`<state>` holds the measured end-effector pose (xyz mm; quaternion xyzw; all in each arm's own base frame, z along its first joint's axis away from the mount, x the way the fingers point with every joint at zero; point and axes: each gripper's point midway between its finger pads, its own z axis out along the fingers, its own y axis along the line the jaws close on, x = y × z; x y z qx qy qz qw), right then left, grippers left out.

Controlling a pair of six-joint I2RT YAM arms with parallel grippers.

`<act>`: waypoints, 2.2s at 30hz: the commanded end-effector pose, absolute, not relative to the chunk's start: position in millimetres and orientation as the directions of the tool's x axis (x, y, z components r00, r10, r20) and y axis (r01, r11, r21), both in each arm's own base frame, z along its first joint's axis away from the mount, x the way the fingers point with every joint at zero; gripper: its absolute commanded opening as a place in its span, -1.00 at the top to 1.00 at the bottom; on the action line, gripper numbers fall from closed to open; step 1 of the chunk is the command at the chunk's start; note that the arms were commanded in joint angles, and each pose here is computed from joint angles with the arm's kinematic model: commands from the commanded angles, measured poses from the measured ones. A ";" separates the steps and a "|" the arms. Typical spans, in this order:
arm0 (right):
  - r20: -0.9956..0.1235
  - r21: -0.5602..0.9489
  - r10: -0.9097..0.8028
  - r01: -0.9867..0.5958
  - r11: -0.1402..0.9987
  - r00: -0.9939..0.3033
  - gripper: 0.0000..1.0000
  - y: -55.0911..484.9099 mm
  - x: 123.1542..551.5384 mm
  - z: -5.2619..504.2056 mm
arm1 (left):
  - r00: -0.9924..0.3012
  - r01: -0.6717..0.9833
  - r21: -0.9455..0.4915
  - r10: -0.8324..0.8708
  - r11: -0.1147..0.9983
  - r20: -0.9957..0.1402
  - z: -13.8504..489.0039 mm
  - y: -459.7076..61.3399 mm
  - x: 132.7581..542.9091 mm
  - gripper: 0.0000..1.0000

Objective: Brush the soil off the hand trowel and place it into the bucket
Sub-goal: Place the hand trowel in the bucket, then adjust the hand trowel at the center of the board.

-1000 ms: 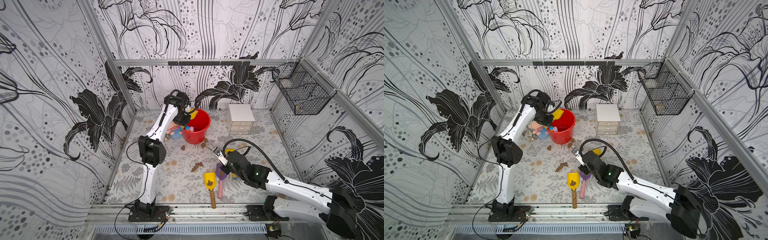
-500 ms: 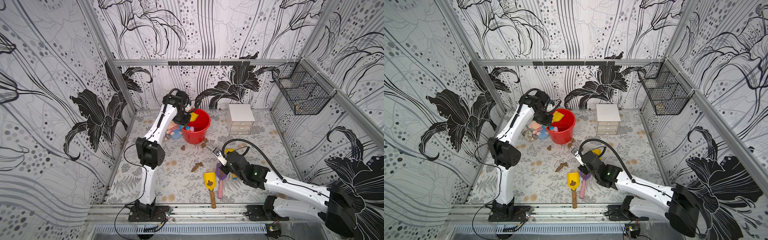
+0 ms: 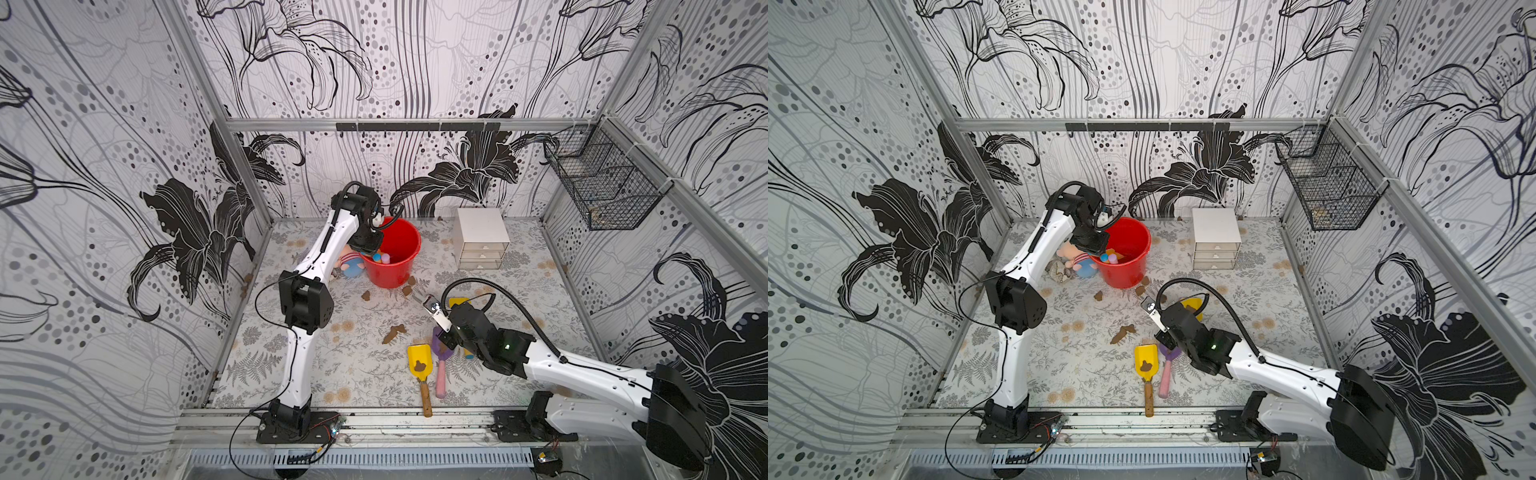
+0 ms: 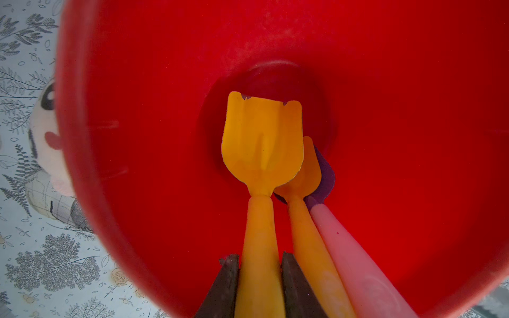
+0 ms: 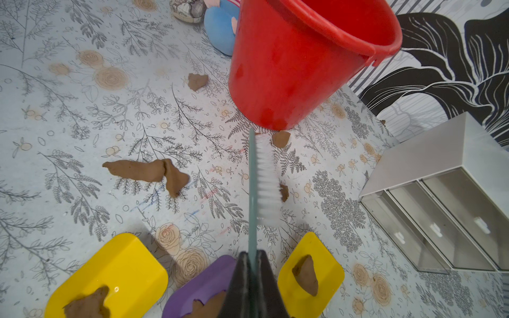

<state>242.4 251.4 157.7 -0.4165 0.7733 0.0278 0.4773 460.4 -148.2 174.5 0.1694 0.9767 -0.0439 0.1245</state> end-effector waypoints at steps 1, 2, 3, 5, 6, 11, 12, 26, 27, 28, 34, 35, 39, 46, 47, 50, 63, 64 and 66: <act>-0.794 -0.321 -0.574 -0.665 0.675 -0.200 1.00 252.9 243.1 164.4 | -0.909 0.338 -0.037 0.317 0.940 -0.269 174.6 -151.9 464.6 0.38; -0.794 -0.320 -0.574 -0.666 0.674 -0.199 1.00 253.2 242.9 164.8 | -0.908 0.338 -0.033 0.317 0.941 -0.274 175.5 -152.3 465.2 0.34; -0.794 -0.322 -0.575 -0.666 0.672 -0.196 1.00 253.4 242.9 165.5 | -0.906 0.335 -0.029 0.314 0.942 -0.283 178.3 -151.7 466.1 0.31; -0.794 -0.321 -0.575 -0.667 0.672 -0.197 1.00 252.8 242.3 165.7 | -0.900 0.332 -0.030 0.308 0.943 -0.309 186.0 -153.2 467.7 0.24; -0.795 -0.321 -0.574 -0.666 0.673 -0.197 1.00 252.7 242.4 166.1 | -0.895 0.331 -0.030 0.304 0.943 -0.326 191.5 -154.3 468.6 0.20; -0.802 -0.311 -0.565 -0.670 0.674 -0.195 1.00 255.0 242.3 171.2 | -0.864 0.315 -0.031 0.273 0.949 -0.423 227.3 -153.9 470.9 0.03; -0.804 -0.307 -0.562 -0.672 0.674 -0.196 1.00 255.8 242.2 172.0 | -0.854 0.313 -0.029 0.268 0.949 -0.447 236.3 -153.5 471.2 0.00; -0.853 -0.231 -0.488 -0.705 0.670 -0.185 1.00 270.2 237.5 199.0 | -0.717 0.214 -0.091 0.094 0.973 -0.690 342.7 -134.2 428.7 -0.33; -0.854 -0.224 -0.485 -0.708 0.670 -0.189 1.00 270.5 236.5 199.7 | -0.709 0.213 -0.111 0.075 0.971 -0.702 346.5 -133.4 418.2 -0.33; -0.853 -0.217 -0.484 -0.711 0.669 -0.194 1.00 270.2 235.4 198.3 | -0.705 0.204 -0.132 0.053 0.970 -0.707 347.5 -131.5 409.1 -0.32; -0.853 -0.186 -0.471 -0.711 0.678 -0.226 1.00 265.1 230.6 191.6 | -0.686 0.201 -0.331 -0.109 0.922 -0.720 329.7 -134.7 344.3 -0.28; -0.853 -0.184 -0.469 -0.709 0.680 -0.228 1.00 264.2 230.2 191.5 | -0.691 0.194 -0.355 -0.129 0.914 -0.711 321.4 -134.8 333.9 -0.27; -0.853 -0.184 -0.469 -0.707 0.682 -0.230 1.00 263.5 231.2 189.2 | -0.727 0.148 -0.396 -0.172 0.906 -0.665 285.0 -132.5 303.1 -0.26; -0.853 -0.173 -0.464 -0.707 0.686 -0.241 1.00 270.7 237.7 188.9 | -0.786 0.077 -0.403 -0.193 0.912 -0.588 221.8 -130.1 275.0 -0.24; -0.855 -0.166 -0.458 -0.708 0.686 -0.243 1.00 272.5 238.6 190.7 | -0.794 0.077 -0.398 -0.185 0.914 -0.579 214.4 -132.3 272.4 -0.24; -0.856 -0.151 -0.452 -0.715 0.682 -0.251 1.00 276.7 239.5 195.1 | -0.816 0.087 -0.386 -0.157 0.918 -0.557 200.7 -142.0 265.4 -0.24; -0.863 -0.046 -0.351 -0.635 0.771 -0.363 1.00 227.5 249.6 186.4 | -0.896 0.169 -0.268 0.035 0.949 -0.442 126.4 -208.4 217.1 -0.24; -0.863 -0.026 -0.331 -0.621 0.783 -0.382 1.00 222.7 252.6 184.8 | -0.900 0.186 -0.273 0.052 0.944 -0.433 122.9 -219.4 212.2 -0.24; -0.856 0.005 -0.301 -0.589 0.808 -0.421 1.00 212.4 259.0 180.9 | -0.905 0.195 -0.275 0.065 0.942 -0.420 117.0 -237.4 202.1 -0.24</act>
